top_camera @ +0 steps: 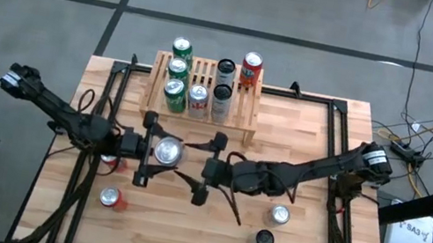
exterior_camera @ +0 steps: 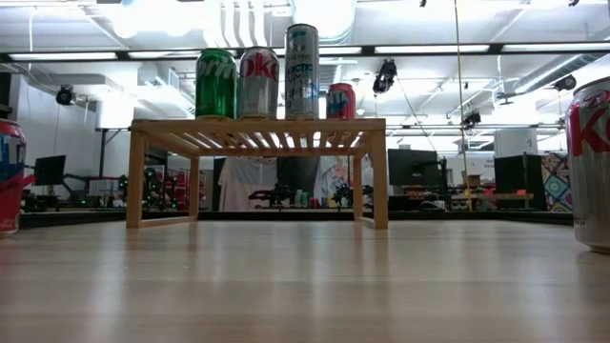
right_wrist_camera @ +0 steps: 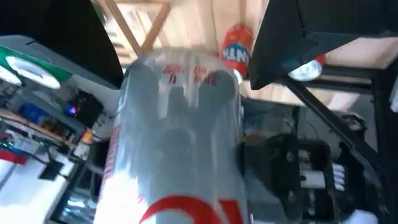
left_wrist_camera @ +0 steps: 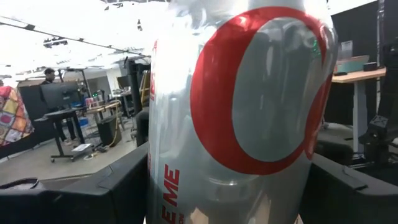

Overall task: Place canned beverage on shelf
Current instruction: Put the white soda can on the shelf

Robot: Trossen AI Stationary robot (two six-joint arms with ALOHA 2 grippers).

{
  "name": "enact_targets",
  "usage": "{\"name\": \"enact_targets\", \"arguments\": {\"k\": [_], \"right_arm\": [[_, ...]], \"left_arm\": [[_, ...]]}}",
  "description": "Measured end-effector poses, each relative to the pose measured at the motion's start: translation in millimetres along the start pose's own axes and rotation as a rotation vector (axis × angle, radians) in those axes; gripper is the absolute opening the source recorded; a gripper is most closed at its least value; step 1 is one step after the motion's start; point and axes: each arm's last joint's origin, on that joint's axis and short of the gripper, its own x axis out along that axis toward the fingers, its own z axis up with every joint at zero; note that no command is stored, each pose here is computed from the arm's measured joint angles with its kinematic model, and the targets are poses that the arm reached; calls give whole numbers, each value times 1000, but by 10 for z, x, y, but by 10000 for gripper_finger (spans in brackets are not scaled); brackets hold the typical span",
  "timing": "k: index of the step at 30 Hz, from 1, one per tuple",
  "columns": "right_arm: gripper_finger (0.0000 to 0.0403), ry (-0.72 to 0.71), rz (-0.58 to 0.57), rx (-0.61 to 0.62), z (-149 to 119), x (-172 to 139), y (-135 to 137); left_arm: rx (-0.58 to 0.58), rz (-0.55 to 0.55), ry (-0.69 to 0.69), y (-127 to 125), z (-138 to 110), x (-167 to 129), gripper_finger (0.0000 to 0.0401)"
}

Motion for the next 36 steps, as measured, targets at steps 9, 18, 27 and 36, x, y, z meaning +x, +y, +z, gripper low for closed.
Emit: {"name": "enact_targets", "arguments": {"k": [9,18,27,36], "right_arm": [[338,-67,0,-17,1,70,-2],[320,-60,-2,-26,-41,111,-18],[292,-54,-3,-17,-47,112,-18],[292,14,-43,-56,-41,58,-57]], "left_arm": [[2,20,-46,-32,-6,73,289],[-1,35,-45,-61,-52,128,289],[0,37,-41,-59,-52,126,337],[17,32,7,-43,-60,89,341]]}}
